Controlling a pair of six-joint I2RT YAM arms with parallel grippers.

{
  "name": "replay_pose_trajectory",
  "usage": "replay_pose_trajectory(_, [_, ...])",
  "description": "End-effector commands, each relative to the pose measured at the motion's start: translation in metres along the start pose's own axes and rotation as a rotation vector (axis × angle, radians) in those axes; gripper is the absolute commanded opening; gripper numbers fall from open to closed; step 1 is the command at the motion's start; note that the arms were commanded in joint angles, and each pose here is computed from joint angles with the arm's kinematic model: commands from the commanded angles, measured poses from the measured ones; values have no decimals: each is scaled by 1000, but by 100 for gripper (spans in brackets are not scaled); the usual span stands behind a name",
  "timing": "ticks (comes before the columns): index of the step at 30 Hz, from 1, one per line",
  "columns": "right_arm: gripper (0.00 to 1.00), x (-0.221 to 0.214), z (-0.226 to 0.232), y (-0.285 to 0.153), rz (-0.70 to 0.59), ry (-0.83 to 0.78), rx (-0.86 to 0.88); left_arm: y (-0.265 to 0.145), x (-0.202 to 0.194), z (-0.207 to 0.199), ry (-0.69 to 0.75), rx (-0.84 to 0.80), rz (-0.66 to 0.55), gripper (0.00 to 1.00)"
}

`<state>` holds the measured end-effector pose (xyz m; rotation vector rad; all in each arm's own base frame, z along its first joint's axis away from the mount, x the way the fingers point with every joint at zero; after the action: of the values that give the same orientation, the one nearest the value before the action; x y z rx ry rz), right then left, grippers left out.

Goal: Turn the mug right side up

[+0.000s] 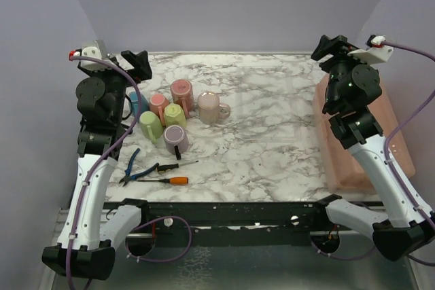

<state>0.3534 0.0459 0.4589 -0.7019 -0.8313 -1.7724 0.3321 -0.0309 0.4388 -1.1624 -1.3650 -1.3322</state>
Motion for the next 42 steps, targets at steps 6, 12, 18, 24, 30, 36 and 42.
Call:
replay_pose_trajectory(6, [76,8,7,-7,27,75,3,-10,-20,7,-43,46,15,99])
replay_pose_trajectory(12, [76,-17,14,-6,140,31,43,-7,-49,-10,-95,-34,112,99])
replay_pose_trajectory(18, [76,-81,9,-5,349,-3,39,-13,-109,-25,-187,-79,337,99])
replay_pose_trajectory(24, [76,-143,3,-7,547,-12,30,-49,-179,-10,-167,32,629,99])
replay_pose_trajectory(30, [76,-180,-10,-7,641,-23,-19,-99,-231,-27,-166,-69,830,99])
replay_pose_trajectory(36, [76,-205,-16,-3,701,-38,-53,-141,-275,-57,-160,-187,1002,95])
replay_pose_trajectory(42, [76,-218,-24,-4,743,-59,-96,-166,-316,-78,-74,-131,1180,88])
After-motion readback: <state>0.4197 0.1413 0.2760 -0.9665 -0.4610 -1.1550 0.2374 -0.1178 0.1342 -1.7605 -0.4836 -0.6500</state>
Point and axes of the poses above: each gripper's point midway between its finger pads, its own y axis out along the fingers, its own z axis along the line the jaws close on, x = y × z, the point moved 1 cm from there along -y, back along the fingers, and after that the axes turned 15 degrees about y, right-handed, at the moved point
